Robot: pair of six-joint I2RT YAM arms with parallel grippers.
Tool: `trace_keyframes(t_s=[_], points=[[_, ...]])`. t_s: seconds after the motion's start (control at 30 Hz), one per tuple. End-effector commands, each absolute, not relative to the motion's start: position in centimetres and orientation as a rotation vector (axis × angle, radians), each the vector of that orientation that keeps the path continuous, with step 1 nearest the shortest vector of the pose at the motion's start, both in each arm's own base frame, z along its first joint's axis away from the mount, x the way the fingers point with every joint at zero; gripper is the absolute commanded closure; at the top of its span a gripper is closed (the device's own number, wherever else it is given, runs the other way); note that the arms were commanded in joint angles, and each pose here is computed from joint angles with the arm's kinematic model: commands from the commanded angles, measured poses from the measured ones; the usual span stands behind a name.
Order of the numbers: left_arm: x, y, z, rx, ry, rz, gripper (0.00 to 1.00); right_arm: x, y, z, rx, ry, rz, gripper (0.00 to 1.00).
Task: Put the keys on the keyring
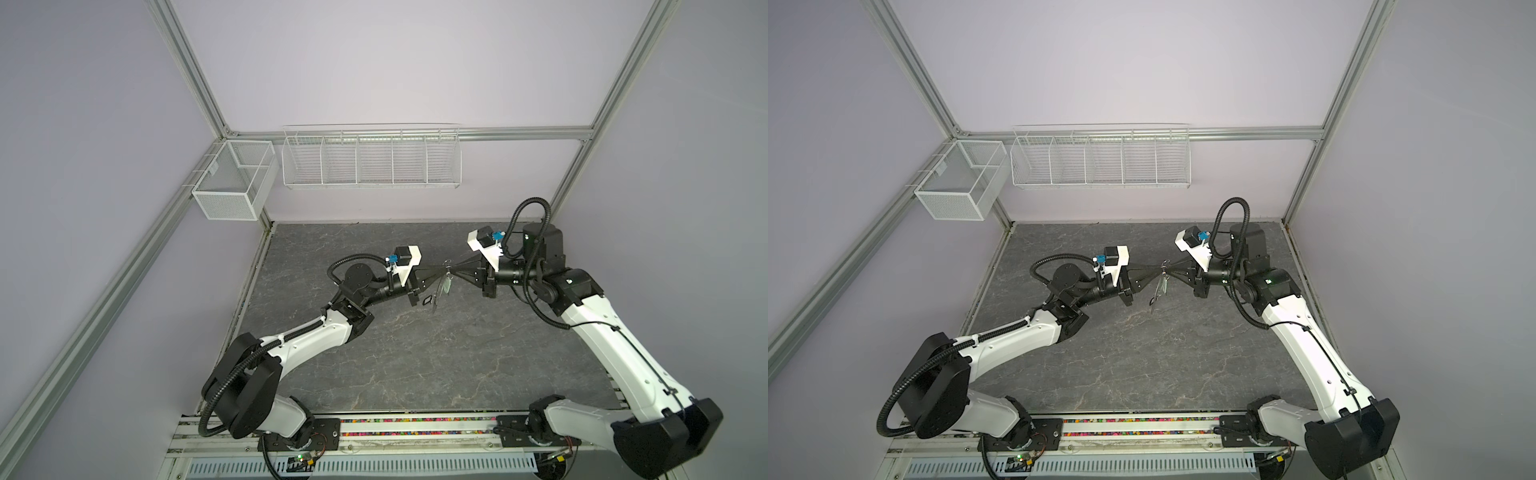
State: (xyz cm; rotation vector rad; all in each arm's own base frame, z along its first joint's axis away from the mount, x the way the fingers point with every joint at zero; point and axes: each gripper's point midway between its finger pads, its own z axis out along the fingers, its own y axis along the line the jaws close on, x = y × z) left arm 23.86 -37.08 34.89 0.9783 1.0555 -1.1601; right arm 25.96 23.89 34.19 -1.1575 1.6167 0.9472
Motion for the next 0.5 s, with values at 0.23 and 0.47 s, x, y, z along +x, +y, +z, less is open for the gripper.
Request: trace_keyframes(t_s=[0.23, 0.47], points=[[24.8, -36.7, 35.9, 1.041, 1.077, -0.984, 0.65, 24.8, 22.9, 33.2, -1.209, 1.704, 0.896, 0.93], [24.7, -36.4, 33.9, 1.298, 1.177, -0.739, 0.66, 24.6, 22.6, 32.0, -1.251, 1.797, 0.858, 0.94]])
